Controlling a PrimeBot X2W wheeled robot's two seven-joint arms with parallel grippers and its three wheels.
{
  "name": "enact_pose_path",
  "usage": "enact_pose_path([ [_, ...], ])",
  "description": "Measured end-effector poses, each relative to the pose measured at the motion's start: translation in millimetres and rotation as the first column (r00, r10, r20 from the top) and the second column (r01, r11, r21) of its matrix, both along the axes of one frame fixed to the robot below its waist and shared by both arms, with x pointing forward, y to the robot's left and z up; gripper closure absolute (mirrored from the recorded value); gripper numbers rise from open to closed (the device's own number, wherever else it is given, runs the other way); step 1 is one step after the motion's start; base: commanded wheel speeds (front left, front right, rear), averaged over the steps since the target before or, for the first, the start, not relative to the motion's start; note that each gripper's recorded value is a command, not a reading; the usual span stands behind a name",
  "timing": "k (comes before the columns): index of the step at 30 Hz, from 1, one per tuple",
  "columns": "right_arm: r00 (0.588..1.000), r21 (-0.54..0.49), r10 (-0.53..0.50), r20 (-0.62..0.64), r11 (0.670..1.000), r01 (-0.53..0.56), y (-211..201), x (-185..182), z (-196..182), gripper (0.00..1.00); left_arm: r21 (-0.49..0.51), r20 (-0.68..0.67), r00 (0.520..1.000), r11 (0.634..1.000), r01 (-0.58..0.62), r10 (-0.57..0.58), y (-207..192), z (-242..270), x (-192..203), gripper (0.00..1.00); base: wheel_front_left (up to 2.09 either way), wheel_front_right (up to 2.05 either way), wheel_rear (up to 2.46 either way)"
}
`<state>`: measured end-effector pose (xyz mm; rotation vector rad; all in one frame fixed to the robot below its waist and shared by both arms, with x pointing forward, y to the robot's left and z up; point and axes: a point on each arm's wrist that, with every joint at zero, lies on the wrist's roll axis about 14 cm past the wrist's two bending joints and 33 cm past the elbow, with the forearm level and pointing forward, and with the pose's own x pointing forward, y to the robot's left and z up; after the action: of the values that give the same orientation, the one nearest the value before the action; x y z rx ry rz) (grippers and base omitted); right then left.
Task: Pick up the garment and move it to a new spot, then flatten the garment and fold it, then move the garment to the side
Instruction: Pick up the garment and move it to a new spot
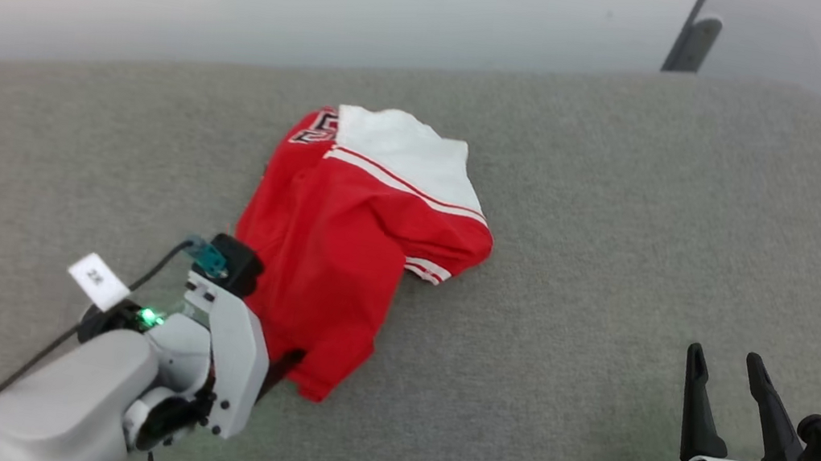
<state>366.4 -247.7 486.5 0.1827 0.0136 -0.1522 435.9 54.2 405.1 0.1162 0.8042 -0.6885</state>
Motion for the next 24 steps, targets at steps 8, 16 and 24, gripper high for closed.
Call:
enact_pose_path([
  [8,0.999,-0.003,0.039,0.022,0.999,-0.038,11.5,-6.4,11.7,0.00,-0.140,0.191,0.977,0.988,-0.065,0.091,17.8,62.9,9.2,0.00,0.00,0.00,0.00],
  [16,0.994,-0.020,0.089,0.061,0.996,-0.088,22.7,-6.4,26.9,0.00,-0.272,0.408,0.862,0.942,-0.199,0.300,79.5,121.0,3.7,0.00,0.00,0.00,0.00],
  [24,0.988,-0.025,0.133,0.080,0.991,-0.131,35.1,-4.2,33.1,0.00,-0.370,0.537,0.671,0.857,-0.359,0.512,159.2,148.2,-29.3,0.00,0.00,0.00,0.00],
])
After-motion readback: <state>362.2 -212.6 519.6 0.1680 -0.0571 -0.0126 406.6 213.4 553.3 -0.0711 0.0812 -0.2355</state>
